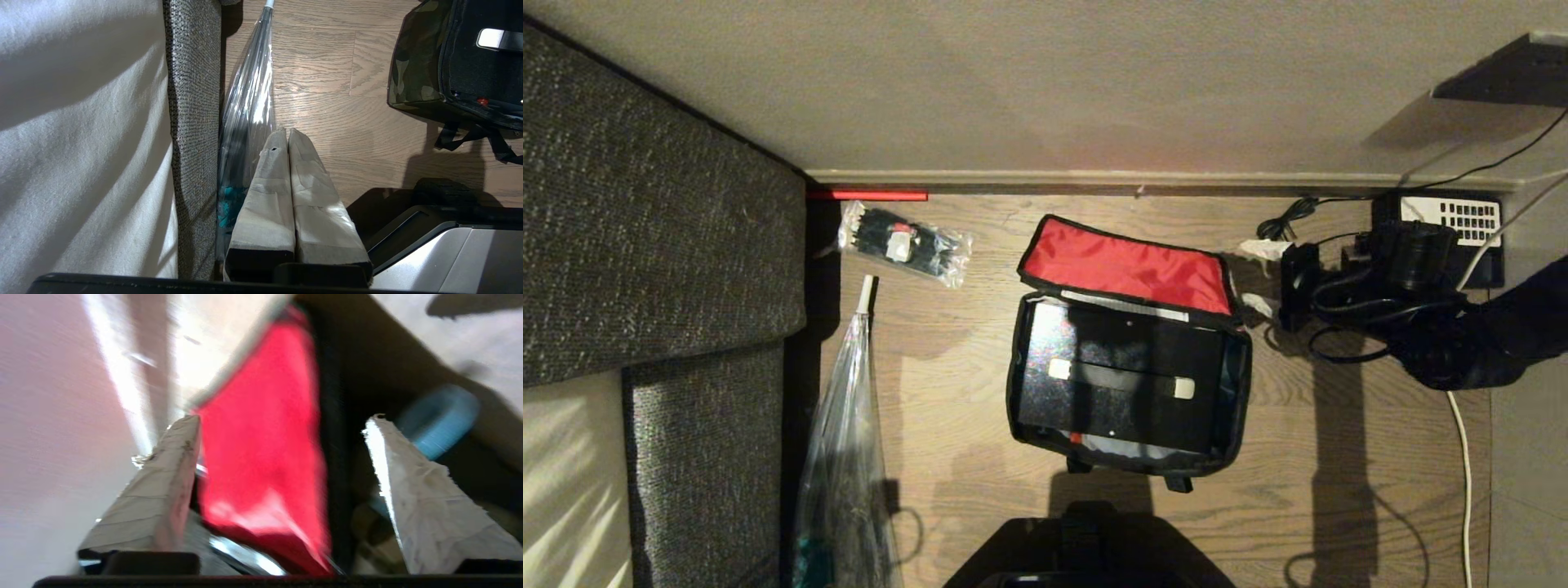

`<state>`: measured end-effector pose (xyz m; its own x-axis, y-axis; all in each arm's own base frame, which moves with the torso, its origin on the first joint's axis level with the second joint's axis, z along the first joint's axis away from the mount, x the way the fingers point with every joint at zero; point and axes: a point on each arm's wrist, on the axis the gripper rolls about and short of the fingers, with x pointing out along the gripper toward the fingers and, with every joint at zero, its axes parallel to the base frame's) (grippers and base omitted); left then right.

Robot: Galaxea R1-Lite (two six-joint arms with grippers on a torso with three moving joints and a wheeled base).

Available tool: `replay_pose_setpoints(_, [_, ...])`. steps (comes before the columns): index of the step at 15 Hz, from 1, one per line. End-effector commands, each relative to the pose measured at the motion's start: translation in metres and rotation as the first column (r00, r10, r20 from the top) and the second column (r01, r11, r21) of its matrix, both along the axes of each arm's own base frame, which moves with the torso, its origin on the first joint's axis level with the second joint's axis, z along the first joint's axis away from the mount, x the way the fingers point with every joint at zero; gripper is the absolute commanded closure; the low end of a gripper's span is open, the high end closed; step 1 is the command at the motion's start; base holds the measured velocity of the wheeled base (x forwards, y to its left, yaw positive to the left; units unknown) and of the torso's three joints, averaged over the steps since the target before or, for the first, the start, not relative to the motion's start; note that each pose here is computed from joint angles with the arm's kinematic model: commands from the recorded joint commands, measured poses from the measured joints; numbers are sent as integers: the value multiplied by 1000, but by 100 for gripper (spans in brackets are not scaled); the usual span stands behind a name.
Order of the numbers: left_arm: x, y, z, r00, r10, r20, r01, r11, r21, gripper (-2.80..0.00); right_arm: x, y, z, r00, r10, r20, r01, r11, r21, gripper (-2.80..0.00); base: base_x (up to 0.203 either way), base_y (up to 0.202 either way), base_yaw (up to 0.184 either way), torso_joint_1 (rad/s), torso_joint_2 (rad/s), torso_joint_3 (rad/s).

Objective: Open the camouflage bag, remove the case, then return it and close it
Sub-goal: Close the top of the storage box

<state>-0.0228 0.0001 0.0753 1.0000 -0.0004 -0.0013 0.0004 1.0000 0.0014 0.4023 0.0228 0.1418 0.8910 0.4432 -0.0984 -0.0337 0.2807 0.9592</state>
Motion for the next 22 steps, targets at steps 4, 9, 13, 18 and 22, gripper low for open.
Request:
replay_pose_setpoints(4, [0,0,0,1000,0,1,0,1000,0,0,22,9,-23,1000,-5,-11,5,998,56,-280,0,0,0,0,0,0])
replay_pose_setpoints(9, [0,0,0,1000,0,1,0,1000,0,0,34,27,-26,999,-51,12,50,996,71,0,0,0,0,0,0,0])
replay_pose_setpoints(13, [0,0,0,1000,0,1,0,1000,0,0,37,32,-20,991,-41,125,32,997,76,0,0,0,0,0,0,0])
replay_pose_setpoints(18, [0,0,0,1000,0,1,0,1000,0,0,22,30,-8,986,-1,168,-11,998,67,0,0,0,0,0,0,0])
replay_pose_setpoints(22, [0,0,0,1000,0,1,0,1000,0,0,-4,28,3,983,53,178,-55,998,6,0,0,0,0,0,0,0])
